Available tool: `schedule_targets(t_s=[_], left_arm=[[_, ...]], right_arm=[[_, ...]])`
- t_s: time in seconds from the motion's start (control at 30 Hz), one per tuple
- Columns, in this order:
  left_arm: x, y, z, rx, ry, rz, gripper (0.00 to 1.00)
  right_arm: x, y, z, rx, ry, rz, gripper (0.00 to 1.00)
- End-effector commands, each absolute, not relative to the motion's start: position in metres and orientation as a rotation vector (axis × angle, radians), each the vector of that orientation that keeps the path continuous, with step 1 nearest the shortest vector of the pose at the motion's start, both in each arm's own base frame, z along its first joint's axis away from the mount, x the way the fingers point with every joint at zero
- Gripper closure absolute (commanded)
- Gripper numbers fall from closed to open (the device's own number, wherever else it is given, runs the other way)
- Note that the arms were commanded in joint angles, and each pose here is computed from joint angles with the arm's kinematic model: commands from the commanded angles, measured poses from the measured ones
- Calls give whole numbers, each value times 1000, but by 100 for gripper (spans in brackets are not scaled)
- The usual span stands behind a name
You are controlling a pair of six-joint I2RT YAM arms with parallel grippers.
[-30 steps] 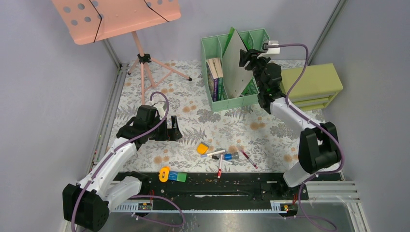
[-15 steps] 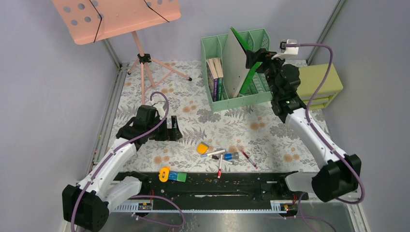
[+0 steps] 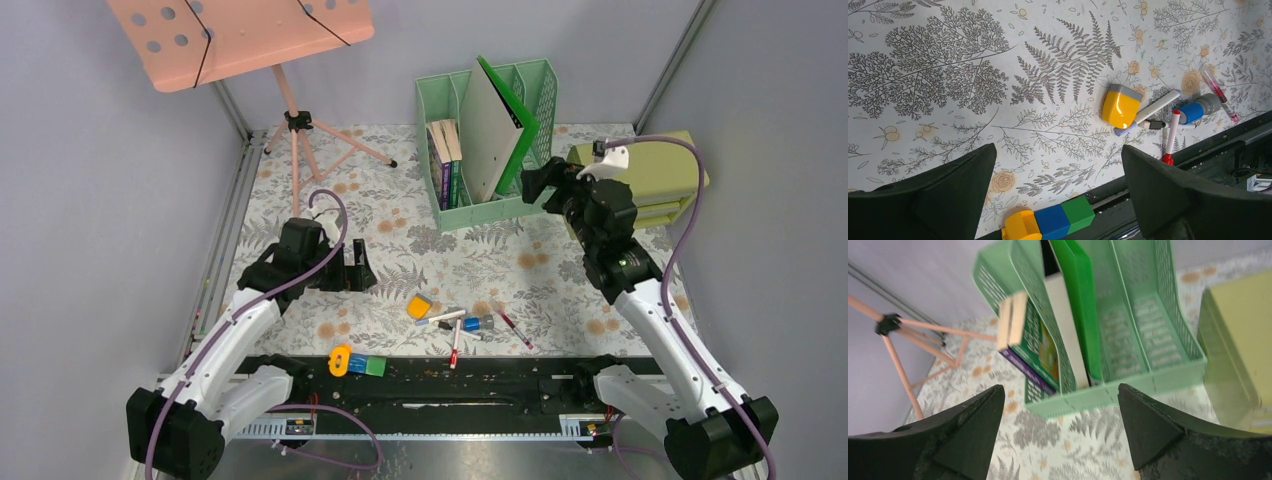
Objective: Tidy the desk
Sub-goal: Place the folder in the storage box.
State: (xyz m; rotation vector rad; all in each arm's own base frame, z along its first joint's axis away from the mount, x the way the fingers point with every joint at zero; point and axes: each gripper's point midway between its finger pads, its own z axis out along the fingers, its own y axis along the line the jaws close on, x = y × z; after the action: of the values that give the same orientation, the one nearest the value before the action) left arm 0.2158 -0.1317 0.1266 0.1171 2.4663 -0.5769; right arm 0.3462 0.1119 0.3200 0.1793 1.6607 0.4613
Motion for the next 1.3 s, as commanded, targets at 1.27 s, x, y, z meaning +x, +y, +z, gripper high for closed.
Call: schedule_targets(t_s=[1.27], left_arm=[[219, -116, 231, 181, 1699, -572, 1]], right_arm=[[327, -76, 150, 1161, 1703, 701, 13]])
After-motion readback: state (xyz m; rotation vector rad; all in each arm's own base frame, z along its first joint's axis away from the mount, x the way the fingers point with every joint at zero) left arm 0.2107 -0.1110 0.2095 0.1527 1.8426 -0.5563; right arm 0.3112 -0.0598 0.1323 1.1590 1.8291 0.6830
